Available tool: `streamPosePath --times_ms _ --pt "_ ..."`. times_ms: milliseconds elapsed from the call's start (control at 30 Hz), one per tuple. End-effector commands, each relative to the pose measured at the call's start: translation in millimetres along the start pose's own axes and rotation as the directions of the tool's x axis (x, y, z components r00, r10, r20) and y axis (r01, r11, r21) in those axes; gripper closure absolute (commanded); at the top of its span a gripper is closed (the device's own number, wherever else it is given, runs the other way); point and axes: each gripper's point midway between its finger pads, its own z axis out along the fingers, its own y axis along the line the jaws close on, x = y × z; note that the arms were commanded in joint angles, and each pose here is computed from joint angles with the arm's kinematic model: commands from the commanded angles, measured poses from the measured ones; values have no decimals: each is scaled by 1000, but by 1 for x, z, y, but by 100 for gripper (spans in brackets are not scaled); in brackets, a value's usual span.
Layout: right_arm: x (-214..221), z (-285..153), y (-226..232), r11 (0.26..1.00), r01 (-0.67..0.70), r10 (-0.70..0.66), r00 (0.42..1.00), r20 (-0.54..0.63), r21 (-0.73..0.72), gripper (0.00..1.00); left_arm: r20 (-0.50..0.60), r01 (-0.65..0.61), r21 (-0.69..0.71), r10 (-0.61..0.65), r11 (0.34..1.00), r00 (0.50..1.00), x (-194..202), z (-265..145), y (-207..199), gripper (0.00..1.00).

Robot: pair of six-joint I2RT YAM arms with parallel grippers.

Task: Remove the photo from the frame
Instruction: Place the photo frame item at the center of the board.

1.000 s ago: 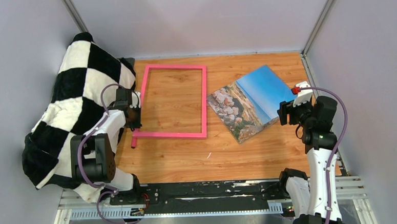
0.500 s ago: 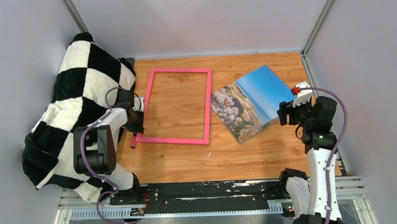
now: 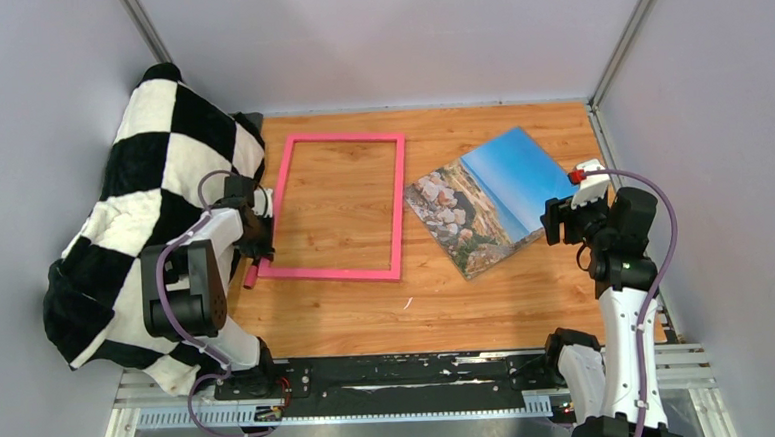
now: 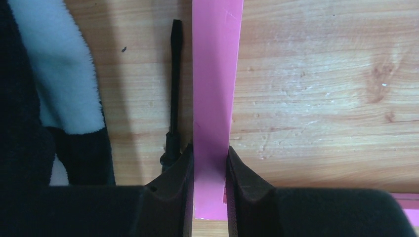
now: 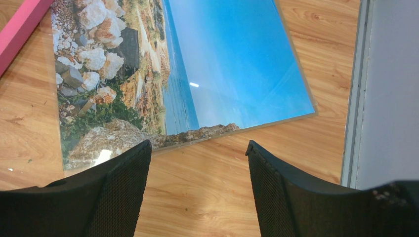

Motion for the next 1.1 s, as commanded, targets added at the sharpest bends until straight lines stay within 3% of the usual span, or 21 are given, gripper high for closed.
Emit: streamPosePath --times_ms 0,267,600,733,933,1067 --pt "1 1 3 1000 -10 10 1000 7 -15 28 -23 27 -42 -27 999 999 5 -4 13 86" --pt "1 1 3 1000 -11 11 1000 8 -14 28 5 18 -83 -17 996 1000 -3 -12 22 82" --pt "3 2 2 1000 -18 18 1000 -4 -11 25 104 16 -49 -11 999 995 -35 -42 18 42" --pt "3 2 1 1000 -20 20 1000 -6 -5 22 165 -11 6 10 1000 986 -52 -62 9 36" --pt "9 6 -9 996 -75 77 996 -47 44 17 375 -184 141 120 973 919 -118 -115 -48 29" --pt "17 8 -19 991 -91 99 992 -83 101 12 477 -399 177 276 900 834 -153 -142 -131 17"
